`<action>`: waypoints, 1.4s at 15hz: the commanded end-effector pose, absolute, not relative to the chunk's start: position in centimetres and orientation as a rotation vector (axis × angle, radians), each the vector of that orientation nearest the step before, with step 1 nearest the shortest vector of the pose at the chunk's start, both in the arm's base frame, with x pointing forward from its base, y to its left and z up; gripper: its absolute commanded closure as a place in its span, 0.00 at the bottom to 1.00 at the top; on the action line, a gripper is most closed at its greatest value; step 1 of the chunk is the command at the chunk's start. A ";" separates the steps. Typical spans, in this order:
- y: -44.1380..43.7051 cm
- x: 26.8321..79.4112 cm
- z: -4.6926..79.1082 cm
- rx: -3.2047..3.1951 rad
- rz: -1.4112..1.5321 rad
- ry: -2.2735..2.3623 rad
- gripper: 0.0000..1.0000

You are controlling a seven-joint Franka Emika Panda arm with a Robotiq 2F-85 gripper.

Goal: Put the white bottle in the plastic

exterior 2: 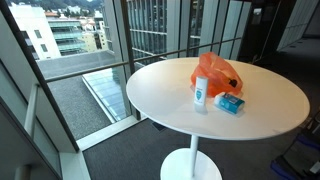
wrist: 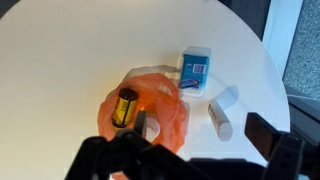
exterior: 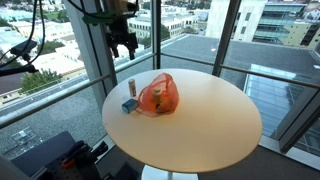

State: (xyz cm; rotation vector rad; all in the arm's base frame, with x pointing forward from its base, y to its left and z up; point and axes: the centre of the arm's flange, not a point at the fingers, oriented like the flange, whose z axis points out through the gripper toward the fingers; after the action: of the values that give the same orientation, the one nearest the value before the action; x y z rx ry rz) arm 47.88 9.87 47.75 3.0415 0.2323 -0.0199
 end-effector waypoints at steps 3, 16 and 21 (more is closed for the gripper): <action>11.2 49.3 46.9 3.043 -0.042 0.263 0.00; 14.2 51.9 45.3 3.160 0.098 0.281 0.00; 15.9 54.0 42.5 3.179 0.095 0.312 0.00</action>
State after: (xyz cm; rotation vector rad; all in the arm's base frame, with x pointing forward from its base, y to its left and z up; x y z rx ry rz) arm 52.10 15.01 43.68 3.1563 0.2944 0.1038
